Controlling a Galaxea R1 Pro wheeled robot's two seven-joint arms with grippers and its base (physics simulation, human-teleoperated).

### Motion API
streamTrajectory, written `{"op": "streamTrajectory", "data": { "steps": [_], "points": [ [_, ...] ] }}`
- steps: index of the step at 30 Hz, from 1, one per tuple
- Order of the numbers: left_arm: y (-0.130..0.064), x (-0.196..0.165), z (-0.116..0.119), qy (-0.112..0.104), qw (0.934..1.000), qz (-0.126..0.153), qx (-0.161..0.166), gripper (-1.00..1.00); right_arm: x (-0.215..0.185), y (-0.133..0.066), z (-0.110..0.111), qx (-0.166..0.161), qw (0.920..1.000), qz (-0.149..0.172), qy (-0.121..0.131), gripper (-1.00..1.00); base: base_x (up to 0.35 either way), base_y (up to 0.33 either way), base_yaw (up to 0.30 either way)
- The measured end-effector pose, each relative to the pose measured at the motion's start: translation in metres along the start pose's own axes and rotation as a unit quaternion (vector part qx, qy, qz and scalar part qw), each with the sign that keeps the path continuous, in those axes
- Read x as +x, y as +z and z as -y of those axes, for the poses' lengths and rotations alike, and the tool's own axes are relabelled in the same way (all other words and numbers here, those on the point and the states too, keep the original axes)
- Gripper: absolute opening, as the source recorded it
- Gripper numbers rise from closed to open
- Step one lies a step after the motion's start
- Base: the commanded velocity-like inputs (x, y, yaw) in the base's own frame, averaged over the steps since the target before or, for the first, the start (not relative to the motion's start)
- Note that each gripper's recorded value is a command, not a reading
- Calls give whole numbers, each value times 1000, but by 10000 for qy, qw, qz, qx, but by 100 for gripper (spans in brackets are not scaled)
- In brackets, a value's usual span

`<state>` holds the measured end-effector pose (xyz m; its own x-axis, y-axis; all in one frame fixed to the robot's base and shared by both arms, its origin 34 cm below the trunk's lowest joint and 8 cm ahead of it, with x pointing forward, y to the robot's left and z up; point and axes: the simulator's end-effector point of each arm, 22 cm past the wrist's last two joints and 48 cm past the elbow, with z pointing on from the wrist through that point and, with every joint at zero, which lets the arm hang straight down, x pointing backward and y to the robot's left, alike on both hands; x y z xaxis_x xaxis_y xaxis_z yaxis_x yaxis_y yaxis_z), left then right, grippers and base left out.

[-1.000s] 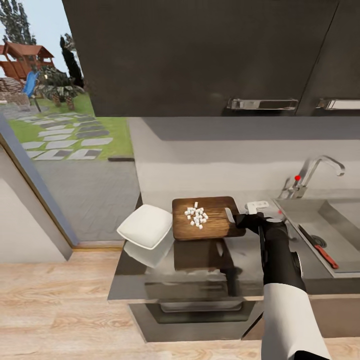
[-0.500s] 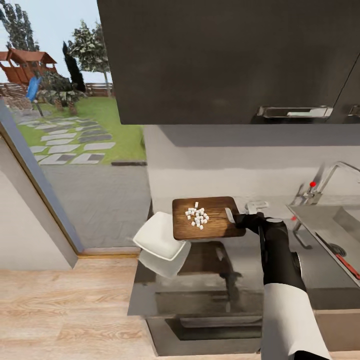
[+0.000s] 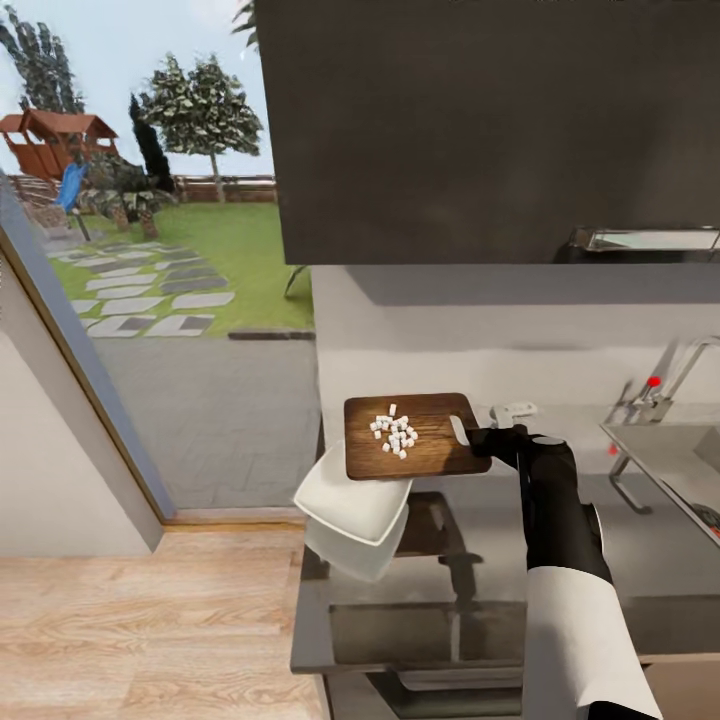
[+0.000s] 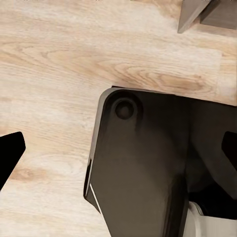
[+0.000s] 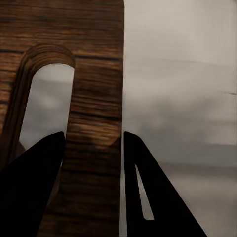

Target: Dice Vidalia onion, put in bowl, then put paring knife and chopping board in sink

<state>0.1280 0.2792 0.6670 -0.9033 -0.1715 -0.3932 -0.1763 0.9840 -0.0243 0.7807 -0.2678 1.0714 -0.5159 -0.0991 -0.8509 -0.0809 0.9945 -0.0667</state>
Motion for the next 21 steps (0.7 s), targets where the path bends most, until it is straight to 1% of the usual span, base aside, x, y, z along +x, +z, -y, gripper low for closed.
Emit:
{"op": "streamTrajectory", "data": {
  "steps": [14, 16, 19, 21],
  "points": [
    [0, -1, 0, 6, 10000, 17, 6, 100, -5, -3, 2, 49, 10000, 45, -57, -100, 1, 2, 0],
    [0, -1, 0, 6, 10000, 14, 5, 100, -9, -3, -5, 6, 9998, 71, -161, -100, 0, 0, 0],
    [0, -1, 0, 7, 10000, 12, 5, 100, -19, -3, -24, -102, 9988, 132, -456, -100, 0, 0, 0],
    [0, -1, 0, 5, 10000, 12, 4, 100, -23, -3, -33, -101, 9977, 142, -662, -100, 0, 0, 0]
  ]
}}
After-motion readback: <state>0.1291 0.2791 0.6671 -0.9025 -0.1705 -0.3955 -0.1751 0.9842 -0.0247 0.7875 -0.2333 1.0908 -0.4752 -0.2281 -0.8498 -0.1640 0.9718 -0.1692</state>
